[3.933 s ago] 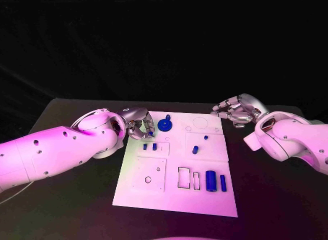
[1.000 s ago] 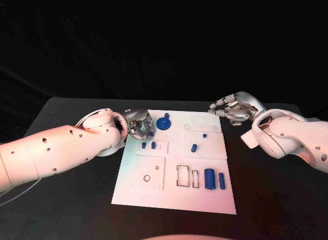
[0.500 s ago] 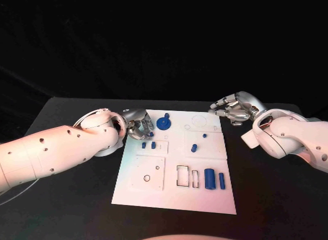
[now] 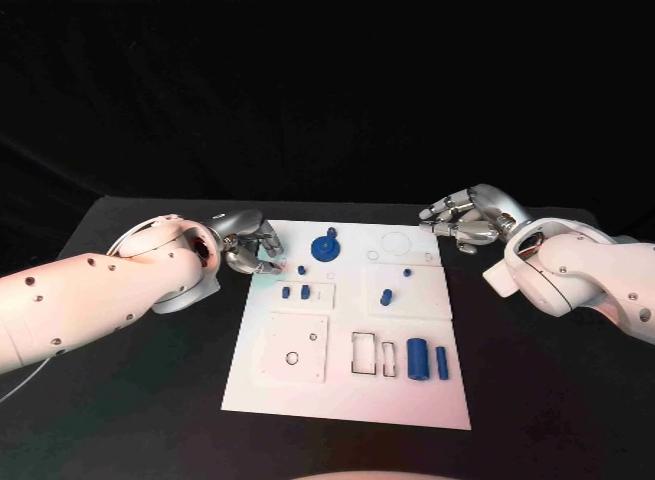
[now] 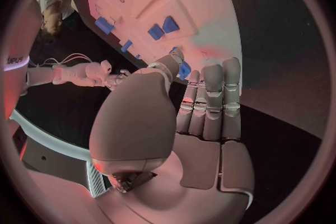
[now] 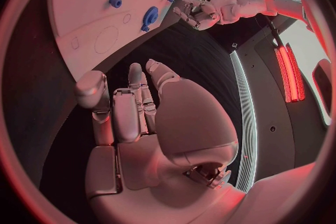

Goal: Assemble the parts on the task board

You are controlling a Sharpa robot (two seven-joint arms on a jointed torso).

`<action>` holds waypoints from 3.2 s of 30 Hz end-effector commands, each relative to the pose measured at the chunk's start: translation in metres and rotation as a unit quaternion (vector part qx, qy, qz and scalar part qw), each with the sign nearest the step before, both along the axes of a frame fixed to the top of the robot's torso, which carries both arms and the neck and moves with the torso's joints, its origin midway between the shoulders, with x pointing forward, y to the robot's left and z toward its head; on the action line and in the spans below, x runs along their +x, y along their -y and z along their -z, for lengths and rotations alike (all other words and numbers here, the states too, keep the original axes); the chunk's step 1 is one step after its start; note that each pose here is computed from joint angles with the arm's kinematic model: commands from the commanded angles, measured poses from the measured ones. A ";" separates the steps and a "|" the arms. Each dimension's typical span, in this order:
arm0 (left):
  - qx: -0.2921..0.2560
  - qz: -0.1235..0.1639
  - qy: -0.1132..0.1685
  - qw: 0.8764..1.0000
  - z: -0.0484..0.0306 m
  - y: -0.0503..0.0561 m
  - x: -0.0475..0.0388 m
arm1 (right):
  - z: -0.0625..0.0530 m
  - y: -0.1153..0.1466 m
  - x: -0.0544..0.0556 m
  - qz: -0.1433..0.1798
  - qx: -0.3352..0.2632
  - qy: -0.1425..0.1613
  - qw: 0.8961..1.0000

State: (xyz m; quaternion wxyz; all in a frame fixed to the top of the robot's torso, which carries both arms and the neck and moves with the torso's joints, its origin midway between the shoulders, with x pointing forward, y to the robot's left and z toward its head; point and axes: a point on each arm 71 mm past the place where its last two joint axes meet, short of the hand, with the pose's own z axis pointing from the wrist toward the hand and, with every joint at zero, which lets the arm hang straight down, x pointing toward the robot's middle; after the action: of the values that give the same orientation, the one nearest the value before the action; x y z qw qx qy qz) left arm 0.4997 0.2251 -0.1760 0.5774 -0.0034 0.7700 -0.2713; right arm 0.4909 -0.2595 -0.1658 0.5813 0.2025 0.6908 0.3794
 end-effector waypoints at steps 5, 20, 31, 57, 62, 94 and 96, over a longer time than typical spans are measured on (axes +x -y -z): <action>-0.271 -0.048 -0.043 0.960 -0.0162 -0.019 0.0009 | 0.006 -0.022 -0.012 -0.127 -0.199 0.056 0.970; -0.531 -0.092 -0.149 0.829 -0.0175 -0.022 -0.0125 | 0.016 -0.040 -0.019 -0.133 -0.381 0.106 0.909; -0.544 -0.095 -0.145 0.821 -0.0194 -0.020 -0.0160 | 0.021 -0.051 -0.020 -0.130 -0.397 0.108 0.902; -0.542 -0.107 -0.153 0.820 -0.0182 -0.020 -0.0173 | 0.036 -0.073 -0.025 -0.151 -0.407 0.099 0.895; -0.541 -0.108 -0.154 0.820 -0.0179 -0.020 -0.0174 | 0.039 -0.073 -0.024 -0.147 -0.418 0.098 0.891; -0.532 -0.123 -0.161 0.822 -0.0149 -0.024 -0.0156 | 0.027 -0.077 -0.034 -0.137 -0.393 0.154 0.896; -0.532 -0.125 -0.161 0.822 -0.0147 -0.024 -0.0152 | 0.025 -0.077 -0.034 -0.135 -0.390 0.158 0.897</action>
State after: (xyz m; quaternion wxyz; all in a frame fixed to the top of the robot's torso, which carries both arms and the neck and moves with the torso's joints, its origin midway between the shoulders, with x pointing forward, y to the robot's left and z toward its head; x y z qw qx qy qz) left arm 0.4841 0.2499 -0.1618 0.3825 -0.4497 0.5816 -0.5596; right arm 0.4579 -0.1859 -0.1953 0.6450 -0.1960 0.7185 0.1713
